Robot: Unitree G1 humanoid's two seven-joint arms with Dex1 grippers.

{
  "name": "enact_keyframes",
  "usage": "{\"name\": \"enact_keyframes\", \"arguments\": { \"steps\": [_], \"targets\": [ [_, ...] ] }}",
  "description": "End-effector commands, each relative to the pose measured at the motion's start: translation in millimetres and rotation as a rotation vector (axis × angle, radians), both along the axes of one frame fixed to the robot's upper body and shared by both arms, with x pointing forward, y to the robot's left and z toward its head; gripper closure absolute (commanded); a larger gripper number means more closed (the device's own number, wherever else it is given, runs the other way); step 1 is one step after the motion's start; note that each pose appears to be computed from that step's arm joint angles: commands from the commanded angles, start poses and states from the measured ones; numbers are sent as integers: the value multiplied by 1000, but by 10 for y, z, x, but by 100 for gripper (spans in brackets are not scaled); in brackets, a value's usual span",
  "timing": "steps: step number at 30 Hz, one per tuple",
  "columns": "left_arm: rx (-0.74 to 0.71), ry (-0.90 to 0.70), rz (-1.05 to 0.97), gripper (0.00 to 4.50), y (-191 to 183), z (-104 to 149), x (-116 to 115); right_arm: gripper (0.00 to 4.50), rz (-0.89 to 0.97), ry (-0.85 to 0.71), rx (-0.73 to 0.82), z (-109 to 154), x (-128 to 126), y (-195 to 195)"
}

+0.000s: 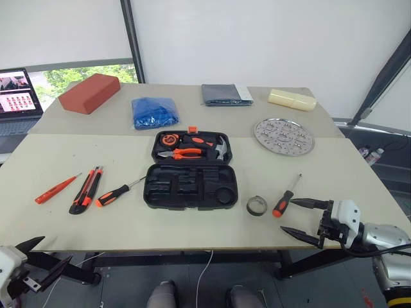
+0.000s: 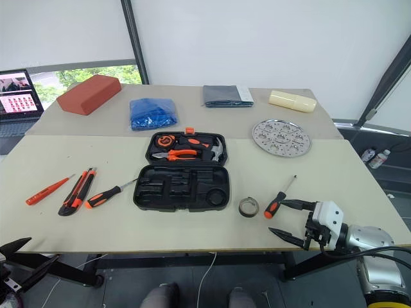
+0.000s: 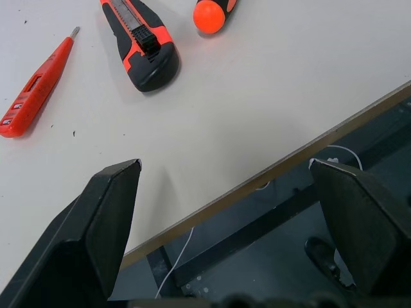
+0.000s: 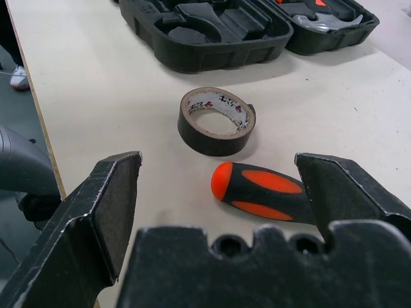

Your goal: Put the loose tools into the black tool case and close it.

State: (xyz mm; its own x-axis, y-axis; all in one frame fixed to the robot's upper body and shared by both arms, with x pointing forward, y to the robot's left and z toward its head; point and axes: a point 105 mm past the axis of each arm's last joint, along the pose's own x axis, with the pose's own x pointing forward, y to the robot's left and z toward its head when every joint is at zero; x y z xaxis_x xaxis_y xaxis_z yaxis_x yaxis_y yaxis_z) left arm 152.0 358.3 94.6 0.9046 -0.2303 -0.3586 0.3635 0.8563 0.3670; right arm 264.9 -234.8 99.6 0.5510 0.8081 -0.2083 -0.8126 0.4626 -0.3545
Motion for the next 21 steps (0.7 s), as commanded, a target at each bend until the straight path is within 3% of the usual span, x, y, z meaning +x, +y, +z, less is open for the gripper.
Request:
{"name": "enact_keyframes", "arguments": {
  "steps": [1,4,7,10,15,21],
  "targets": [
    [-119,-76,79,0,40,187,5,5,40,-53,91,224,60,142],
    [-340,-155,215,0,104,281,-109,5,107,-113,280,558,118,450],
    [-405,-145,291,0,160,235,-188,5,120,-165,318,699,141,570],
    [-571,-36,340,0,143,227,-257,5,179,-242,345,917,143,741],
    [-454,5,182,0,6,516,146,5,199,-239,328,940,172,782],
    [-330,159,35,0,-273,566,821,5,217,-238,306,930,224,834]
  ]
}}
